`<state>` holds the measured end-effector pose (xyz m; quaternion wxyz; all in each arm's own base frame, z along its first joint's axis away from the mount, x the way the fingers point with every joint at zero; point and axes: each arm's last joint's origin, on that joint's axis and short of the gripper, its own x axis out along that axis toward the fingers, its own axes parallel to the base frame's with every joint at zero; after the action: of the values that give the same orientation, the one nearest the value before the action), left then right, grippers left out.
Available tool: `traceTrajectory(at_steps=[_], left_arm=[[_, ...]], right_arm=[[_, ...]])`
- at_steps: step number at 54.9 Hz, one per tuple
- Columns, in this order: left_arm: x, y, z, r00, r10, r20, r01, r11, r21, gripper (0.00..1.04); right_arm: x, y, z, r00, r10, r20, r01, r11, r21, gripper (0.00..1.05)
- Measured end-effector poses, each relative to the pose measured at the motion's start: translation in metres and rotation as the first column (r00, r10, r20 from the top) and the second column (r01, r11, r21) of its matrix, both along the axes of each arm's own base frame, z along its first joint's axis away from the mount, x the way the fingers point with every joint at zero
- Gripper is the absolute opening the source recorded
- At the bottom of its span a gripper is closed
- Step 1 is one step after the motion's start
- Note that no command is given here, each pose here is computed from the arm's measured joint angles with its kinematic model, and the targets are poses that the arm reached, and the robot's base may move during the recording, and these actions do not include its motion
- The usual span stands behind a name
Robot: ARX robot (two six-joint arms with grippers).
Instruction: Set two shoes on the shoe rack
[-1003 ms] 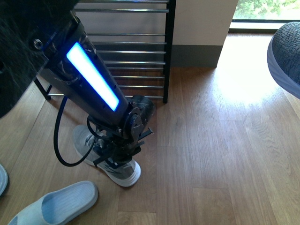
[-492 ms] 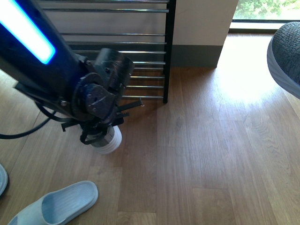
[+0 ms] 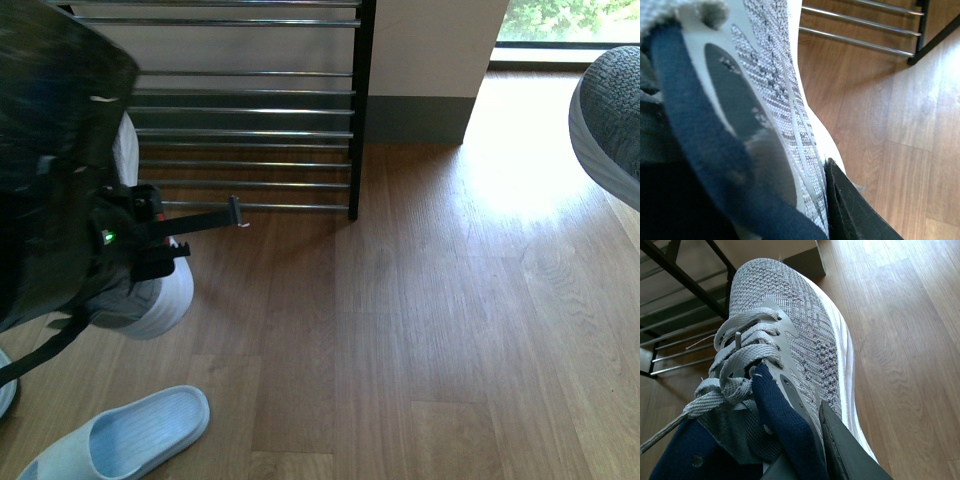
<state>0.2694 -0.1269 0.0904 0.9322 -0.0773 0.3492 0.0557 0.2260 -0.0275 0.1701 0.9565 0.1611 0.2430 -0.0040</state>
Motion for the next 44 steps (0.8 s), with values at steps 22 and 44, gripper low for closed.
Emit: traceTrajectory(at_steps=[22,44], left_arm=[[-0.096,0.026,0.046,0.997,-0.042,0.068,0.037,0.997,0.073,0.02],[-0.126,0.044,0.074,0.983,-0.031,0.182,0.009,0.993,0.118,0.02]], right_arm=[[0.0,0.0,0.0,1.0,0.0,0.0,0.0,1.0,0.0,0.01],[0.0,0.0,0.0,1.0,0.0,0.0,0.0,1.0,0.0,0.01]])
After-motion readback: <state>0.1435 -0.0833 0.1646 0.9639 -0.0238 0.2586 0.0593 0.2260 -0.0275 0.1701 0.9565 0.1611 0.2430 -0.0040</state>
